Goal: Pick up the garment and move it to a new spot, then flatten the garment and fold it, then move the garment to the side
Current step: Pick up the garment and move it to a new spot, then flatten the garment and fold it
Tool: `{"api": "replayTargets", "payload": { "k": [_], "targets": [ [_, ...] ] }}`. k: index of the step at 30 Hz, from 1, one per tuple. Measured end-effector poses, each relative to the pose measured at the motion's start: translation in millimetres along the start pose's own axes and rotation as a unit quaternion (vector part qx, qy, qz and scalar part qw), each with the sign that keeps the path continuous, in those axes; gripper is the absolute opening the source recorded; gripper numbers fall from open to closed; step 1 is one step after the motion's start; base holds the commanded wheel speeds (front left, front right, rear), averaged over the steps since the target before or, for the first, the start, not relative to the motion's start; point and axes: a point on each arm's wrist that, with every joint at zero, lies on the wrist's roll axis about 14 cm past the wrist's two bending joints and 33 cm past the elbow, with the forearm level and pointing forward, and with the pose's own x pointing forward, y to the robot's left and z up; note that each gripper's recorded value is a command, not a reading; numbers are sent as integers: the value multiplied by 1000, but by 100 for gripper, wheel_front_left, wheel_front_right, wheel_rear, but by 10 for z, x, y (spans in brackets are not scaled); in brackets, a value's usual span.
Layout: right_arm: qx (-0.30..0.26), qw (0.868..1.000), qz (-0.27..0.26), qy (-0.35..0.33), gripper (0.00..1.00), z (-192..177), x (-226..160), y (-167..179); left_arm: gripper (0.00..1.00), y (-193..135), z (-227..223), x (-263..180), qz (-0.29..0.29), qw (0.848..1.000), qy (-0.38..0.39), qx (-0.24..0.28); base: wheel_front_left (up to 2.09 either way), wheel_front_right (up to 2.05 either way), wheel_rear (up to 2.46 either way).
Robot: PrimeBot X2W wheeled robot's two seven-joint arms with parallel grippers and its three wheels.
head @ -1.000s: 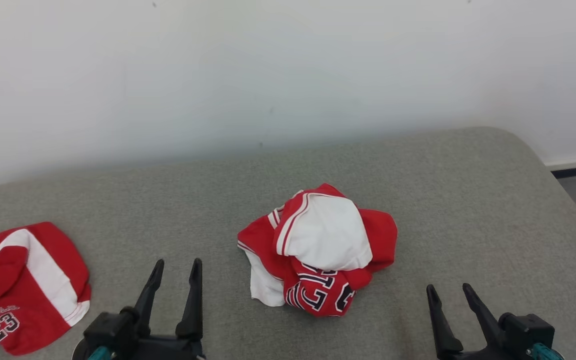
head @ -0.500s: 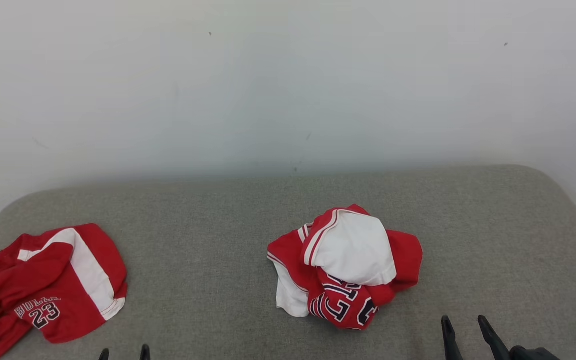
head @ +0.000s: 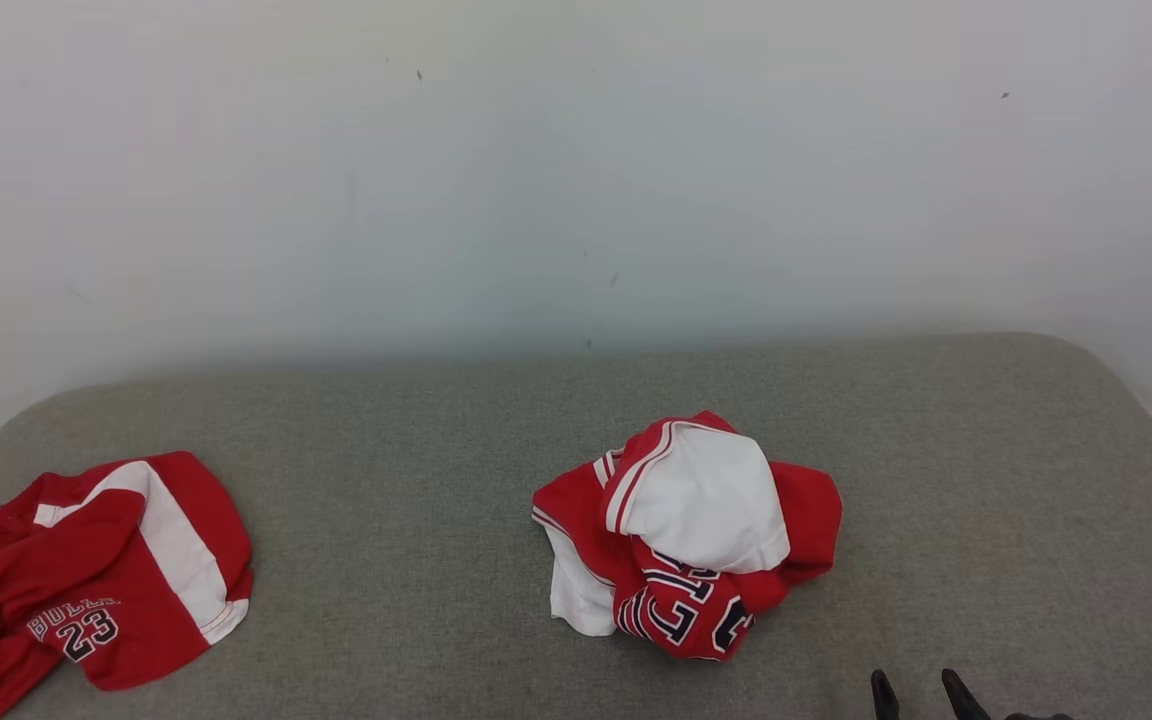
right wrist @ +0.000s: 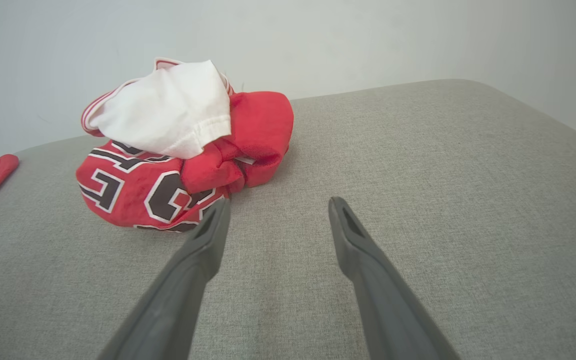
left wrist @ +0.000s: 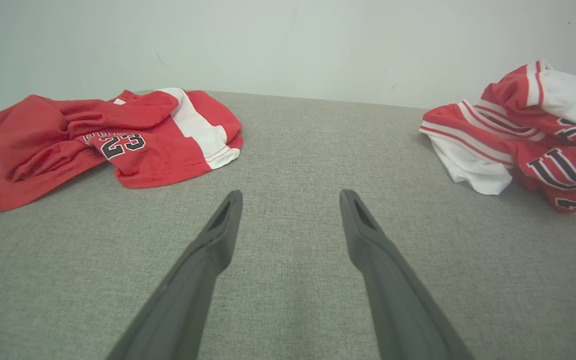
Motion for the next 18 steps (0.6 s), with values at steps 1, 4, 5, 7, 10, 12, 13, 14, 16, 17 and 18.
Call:
{"api": "replayTargets", "payload": {
  "k": [1,4,5,7,10,12,13,14,16,17,18],
  "targets": [
    [1,1000,0,2,100,-7,1,3,100,1,-3,4,0,1000,1,0,0,0,0],
    [1,1000,1,2,100,-6,9,9,100,-2,-20,16,-1,1000,4,-1,0,0,0],
    [1,1000,1,2,100,-11,10,8,100,-9,-28,18,-2,1000,5,-2,0,0,0],
    [2,1000,1,3,100,-15,11,7,100,-20,-34,29,-4,1000,6,-3,0,0,0],
    [3,1000,0,2,100,-6,18,6,100,-26,-36,46,-5,1000,7,-3,0,0,0],
    [4,1000,0,0,100,0,25,5,100,-35,-37,54,-6,1000,7,-4,0,0,0],
    [4,1000,0,0,100,-1,25,4,100,-37,-40,54,-6,1000,8,-4,0,0,0],
    [4,1000,0,0,100,-1,25,4,100,-41,-43,55,-6,1000,8,-4,0,0,0],
    [5,1000,0,0,100,-2,24,3,100,-48,-48,55,-8,1000,9,-5,0,0,0],
    [5,1000,0,0,100,-1,24,3,100,-51,-52,54,-9,1000,10,-5,0,0,0],
    [5,1000,0,0,100,0,25,5,100,-53,-57,53,-10,1000,10,-5,0,0,0]
  ]
}}
